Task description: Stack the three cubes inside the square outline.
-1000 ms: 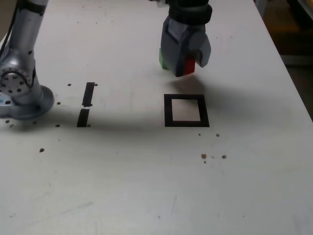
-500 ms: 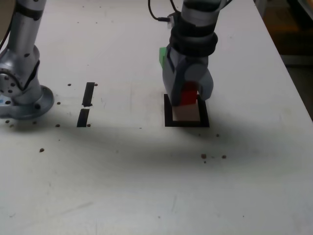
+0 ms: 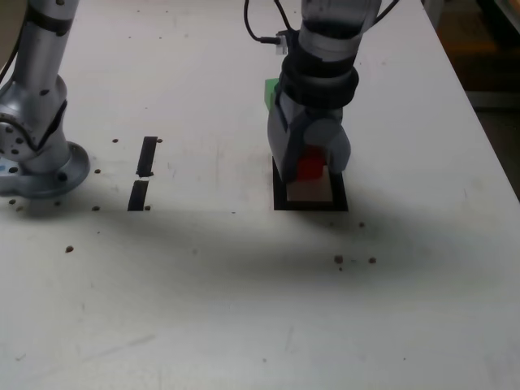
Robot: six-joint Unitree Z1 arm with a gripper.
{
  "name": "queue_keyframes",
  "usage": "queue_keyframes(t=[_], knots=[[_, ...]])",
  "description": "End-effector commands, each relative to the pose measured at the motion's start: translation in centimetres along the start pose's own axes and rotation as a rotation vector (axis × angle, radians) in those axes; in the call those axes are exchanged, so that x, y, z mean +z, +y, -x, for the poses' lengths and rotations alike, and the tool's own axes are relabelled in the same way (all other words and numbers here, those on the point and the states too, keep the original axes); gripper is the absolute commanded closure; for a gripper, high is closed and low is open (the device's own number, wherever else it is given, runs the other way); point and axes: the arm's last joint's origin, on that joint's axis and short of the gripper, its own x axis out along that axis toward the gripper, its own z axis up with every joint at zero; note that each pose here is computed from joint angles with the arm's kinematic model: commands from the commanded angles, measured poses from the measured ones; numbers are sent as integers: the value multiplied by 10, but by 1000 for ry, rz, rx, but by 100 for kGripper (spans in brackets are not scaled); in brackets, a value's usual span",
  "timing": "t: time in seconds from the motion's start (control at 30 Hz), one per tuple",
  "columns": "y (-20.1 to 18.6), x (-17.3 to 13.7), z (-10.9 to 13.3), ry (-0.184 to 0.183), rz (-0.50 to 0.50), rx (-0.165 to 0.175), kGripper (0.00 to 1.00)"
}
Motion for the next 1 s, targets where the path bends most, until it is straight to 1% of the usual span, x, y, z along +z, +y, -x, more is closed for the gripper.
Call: queue_keyframes(t=[0.0, 0.13, 0.3, 0.4, 0.47, 0.5, 0.57, 0.6, 0.63, 0.7, 0.73, 0.8, 0.87, 0.97], knots=[[-4, 1, -2, -7, -7, 1, 85], [-10, 1, -3, -20, -21, -3, 85], [-11, 0, -6, -12, -26, -7, 84], [-11, -1, -7, -11, -26, -7, 80], [-11, -1, -7, -10, -26, -8, 72], [-12, 0, -8, -8, -26, -9, 66], [-12, 0, -8, -5, -26, -11, 48], [-12, -1, -8, -3, -26, -13, 35], [-12, -1, -8, -1, -26, -16, 26], [-11, -2, -5, -2, -26, -20, 10], [-11, -3, -3, -4, -26, -20, 5], [-9, -6, 4, -11, -29, -19, 1], [-7, -9, 15, -29, -45, -16, 0], [3, -9, 34, -65, -115, 2, 0]])
